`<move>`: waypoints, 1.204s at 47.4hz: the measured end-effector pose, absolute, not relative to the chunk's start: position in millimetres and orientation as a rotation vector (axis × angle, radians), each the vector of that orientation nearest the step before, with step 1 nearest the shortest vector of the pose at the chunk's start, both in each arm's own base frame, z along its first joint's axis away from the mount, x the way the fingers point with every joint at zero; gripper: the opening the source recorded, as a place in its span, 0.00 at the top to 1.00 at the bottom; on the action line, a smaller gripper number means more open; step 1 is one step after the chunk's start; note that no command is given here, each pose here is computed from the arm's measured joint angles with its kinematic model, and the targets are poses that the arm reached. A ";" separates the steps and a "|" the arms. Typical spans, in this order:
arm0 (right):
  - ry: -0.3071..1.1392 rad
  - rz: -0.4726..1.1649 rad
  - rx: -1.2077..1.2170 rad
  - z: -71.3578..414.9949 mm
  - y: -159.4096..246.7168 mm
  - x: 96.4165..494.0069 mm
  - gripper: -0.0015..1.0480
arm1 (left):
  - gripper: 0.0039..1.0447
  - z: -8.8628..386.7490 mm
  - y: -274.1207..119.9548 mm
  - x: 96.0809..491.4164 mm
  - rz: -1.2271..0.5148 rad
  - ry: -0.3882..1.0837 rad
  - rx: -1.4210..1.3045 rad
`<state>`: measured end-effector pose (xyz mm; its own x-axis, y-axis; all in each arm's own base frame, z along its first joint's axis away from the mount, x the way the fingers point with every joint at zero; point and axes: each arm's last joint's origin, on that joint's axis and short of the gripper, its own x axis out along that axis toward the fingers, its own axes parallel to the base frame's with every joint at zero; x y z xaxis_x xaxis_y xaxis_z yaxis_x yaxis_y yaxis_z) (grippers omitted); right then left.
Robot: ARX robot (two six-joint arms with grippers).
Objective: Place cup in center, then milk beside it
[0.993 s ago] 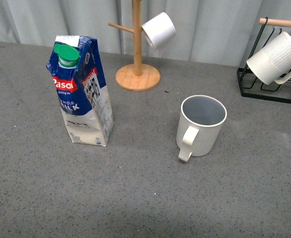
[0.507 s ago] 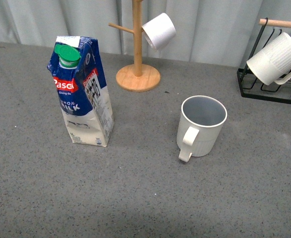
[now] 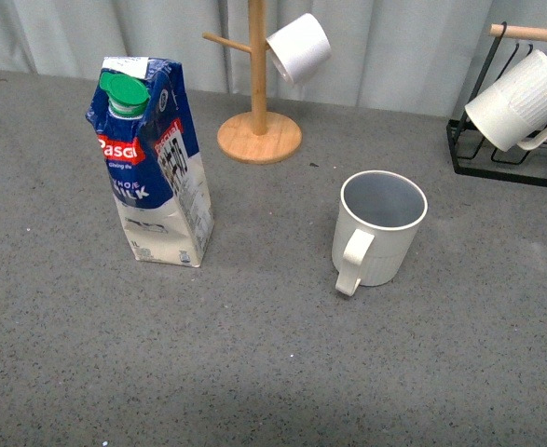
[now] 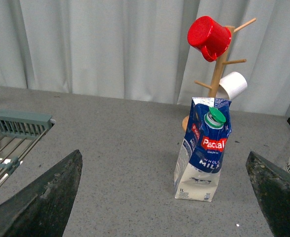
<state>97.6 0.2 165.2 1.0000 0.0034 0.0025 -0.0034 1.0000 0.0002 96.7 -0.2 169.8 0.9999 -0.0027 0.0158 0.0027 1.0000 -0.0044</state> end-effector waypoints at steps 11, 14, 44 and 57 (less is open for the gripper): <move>-0.002 0.003 0.000 165.2 0.2 97.6 0.09 | 0.06 163.6 1.1 101.9 0.163 0.171 -0.046; -0.003 0.002 0.000 165.2 0.2 97.6 0.09 | 0.06 159.4 3.2 109.9 0.170 0.229 -0.092; -0.003 0.003 0.000 165.2 0.2 97.6 0.09 | 0.06 133.5 -53.1 214.9 -0.073 0.369 -0.085; -0.003 0.003 0.000 165.2 0.2 97.6 0.09 | 0.06 108.7 -69.7 234.9 -0.100 0.426 -0.049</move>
<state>97.6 0.2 165.2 1.0000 0.0031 0.0032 -0.0031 1.0000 0.0002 234.9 -69.7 108.7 0.9058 -0.1067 -0.4100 0.0863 0.9939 -0.0680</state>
